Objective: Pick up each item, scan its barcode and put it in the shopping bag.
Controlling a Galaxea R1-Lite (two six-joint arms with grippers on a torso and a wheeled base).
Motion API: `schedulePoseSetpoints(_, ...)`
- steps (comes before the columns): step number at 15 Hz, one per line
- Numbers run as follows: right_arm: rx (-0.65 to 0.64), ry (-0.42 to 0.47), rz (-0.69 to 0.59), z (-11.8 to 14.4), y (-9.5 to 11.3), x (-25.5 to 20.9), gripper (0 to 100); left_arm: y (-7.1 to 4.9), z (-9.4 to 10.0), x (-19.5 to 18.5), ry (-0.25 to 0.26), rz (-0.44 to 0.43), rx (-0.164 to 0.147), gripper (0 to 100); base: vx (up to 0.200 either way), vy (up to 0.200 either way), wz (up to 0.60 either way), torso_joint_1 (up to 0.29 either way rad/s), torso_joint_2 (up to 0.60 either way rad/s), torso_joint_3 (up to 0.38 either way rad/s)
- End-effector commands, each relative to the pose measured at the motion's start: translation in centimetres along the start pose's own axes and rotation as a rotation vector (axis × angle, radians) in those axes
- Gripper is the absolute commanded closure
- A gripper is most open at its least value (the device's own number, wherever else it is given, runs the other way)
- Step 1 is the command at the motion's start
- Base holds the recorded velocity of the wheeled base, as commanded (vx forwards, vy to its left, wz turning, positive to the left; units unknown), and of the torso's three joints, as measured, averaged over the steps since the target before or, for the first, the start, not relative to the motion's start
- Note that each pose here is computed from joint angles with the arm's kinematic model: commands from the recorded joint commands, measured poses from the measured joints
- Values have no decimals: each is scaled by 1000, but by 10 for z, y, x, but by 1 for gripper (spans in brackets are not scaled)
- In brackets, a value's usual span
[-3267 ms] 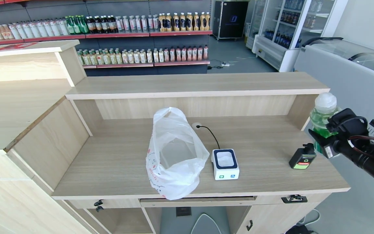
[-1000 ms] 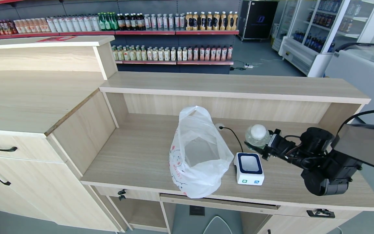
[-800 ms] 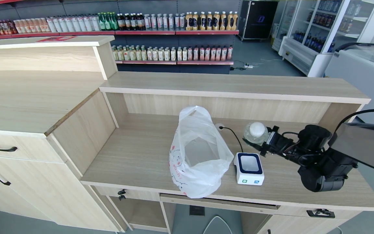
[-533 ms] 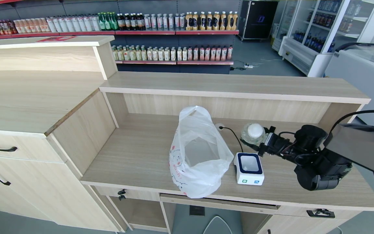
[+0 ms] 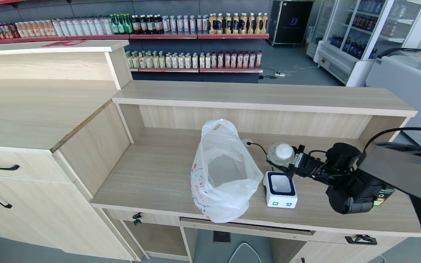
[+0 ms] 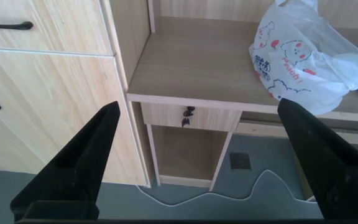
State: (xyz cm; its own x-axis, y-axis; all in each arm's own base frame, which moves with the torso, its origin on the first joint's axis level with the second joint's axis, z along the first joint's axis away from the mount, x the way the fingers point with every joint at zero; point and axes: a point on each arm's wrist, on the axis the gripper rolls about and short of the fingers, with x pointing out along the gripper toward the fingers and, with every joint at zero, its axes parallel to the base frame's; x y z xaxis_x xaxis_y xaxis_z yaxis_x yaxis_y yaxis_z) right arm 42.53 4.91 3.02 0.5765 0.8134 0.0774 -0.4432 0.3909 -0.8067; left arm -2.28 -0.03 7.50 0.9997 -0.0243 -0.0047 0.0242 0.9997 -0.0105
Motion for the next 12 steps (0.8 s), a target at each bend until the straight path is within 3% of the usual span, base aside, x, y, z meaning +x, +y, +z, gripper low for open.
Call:
schedulePoseSetpoints(1, 3, -3, 6, -1, 3, 1, 100, 0, 0, 0, 1, 0, 0, 0, 0, 0, 0, 0, 0, 0)
schedulePoseSetpoints(12, -8, -34, 17, 3, 6, 13, 100, 0, 0, 0, 1, 0, 0, 0, 0, 0, 0, 0, 0, 0)
